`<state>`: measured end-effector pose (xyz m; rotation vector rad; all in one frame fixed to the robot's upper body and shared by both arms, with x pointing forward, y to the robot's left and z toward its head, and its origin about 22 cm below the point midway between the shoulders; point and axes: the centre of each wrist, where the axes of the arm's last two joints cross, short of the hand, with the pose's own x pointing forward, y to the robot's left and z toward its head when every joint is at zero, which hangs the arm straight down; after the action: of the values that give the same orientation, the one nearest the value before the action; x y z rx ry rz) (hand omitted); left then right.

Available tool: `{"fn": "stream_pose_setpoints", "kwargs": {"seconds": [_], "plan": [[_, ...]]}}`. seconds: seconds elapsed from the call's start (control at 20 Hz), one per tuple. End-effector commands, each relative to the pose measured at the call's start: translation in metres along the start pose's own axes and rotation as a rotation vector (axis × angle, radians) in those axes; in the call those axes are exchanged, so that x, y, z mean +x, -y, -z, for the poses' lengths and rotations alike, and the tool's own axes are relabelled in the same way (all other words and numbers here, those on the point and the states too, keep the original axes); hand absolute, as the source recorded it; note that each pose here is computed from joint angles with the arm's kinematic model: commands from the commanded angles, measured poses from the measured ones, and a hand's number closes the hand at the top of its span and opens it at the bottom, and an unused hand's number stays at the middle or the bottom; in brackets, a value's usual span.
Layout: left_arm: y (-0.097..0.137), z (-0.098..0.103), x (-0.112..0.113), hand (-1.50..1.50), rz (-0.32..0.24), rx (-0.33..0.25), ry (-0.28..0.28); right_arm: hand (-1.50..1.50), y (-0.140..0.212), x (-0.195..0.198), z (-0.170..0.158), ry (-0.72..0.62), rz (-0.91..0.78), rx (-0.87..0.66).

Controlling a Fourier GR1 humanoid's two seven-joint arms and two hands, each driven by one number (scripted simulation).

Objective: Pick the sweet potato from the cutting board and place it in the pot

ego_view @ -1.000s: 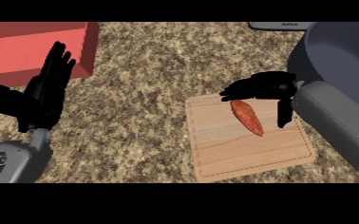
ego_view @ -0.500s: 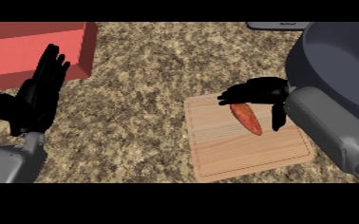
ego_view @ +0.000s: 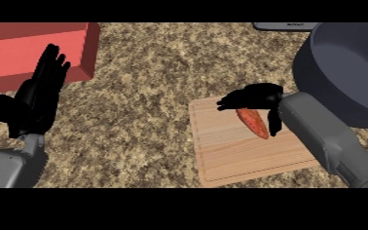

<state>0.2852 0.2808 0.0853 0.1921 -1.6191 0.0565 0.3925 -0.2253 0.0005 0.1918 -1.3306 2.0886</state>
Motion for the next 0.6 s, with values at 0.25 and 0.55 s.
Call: {"fn": "stream_pose_setpoints", "kwargs": {"seconds": [0.25,0.55], "plan": [[0.013,-0.009,-0.009,0.00,-0.004,0.009,-0.016,1.50,-0.017,-0.003,0.004,0.177,-0.093,0.058],[0.005,0.012,0.004,0.00,0.002,0.002,-0.003,1.50,-0.028,-0.009,0.003,0.190,-0.078,0.048]]}}
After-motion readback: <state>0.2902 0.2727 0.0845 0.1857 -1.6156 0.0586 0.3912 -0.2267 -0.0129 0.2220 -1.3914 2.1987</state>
